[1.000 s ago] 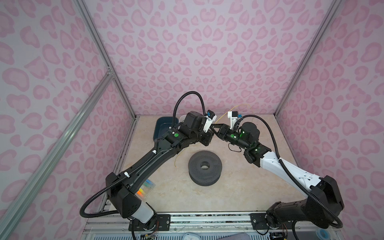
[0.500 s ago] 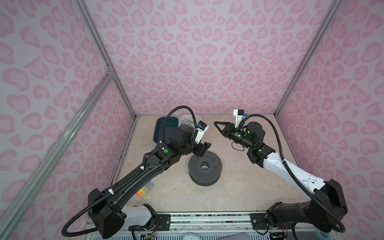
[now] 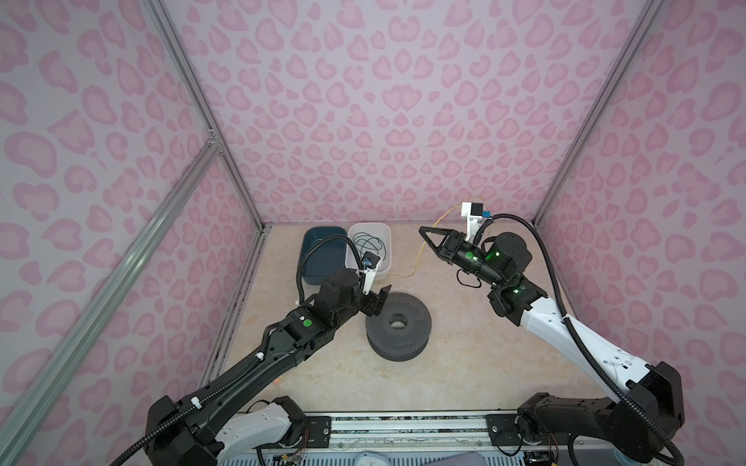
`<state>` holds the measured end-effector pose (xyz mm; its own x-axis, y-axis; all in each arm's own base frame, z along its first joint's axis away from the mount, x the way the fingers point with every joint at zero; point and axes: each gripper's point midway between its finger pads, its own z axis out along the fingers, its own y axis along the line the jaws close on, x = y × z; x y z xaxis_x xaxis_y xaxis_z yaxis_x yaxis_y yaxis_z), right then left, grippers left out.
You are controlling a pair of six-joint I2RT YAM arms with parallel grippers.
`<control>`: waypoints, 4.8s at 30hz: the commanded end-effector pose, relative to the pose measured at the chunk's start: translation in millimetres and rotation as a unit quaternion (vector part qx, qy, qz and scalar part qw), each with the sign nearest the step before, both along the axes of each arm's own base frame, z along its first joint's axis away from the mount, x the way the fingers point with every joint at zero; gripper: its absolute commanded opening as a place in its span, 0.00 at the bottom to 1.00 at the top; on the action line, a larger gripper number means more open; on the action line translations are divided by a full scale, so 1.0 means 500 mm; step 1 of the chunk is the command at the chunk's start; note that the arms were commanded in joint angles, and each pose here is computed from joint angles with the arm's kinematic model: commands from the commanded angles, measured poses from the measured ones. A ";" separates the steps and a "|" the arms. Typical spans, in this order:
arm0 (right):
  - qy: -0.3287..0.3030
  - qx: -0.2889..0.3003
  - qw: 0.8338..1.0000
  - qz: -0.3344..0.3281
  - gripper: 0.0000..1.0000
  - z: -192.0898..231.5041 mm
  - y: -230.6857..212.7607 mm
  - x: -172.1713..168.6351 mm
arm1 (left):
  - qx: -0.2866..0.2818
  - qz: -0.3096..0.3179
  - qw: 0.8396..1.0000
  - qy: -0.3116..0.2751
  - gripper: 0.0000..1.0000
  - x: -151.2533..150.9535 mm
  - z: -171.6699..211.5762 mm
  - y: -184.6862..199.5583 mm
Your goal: Wrap the cables
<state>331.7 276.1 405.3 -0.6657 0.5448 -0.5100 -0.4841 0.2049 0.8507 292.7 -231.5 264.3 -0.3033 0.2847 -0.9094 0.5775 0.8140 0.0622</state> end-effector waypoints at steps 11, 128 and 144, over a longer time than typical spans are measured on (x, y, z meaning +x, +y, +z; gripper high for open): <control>0.000 0.053 0.997 0.062 0.00 0.052 0.015 -0.045 | -0.017 -0.118 0.984 -0.133 0.90 -0.032 0.042 -0.077; 0.013 -0.195 0.963 -0.184 0.00 -0.214 -0.180 0.022 | -0.165 -0.239 0.901 0.321 0.73 -0.193 -0.071 -0.228; -0.010 -0.200 0.958 -0.208 0.00 -0.200 -0.183 0.050 | -0.143 -0.281 0.869 0.381 0.61 -0.263 -0.108 -0.226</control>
<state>352.2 184.4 292.5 -0.4693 0.5125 -0.7191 -0.2722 0.6907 0.6699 170.1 -346.8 211.7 -0.7330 0.3562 -0.5795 0.6787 0.3262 -0.6580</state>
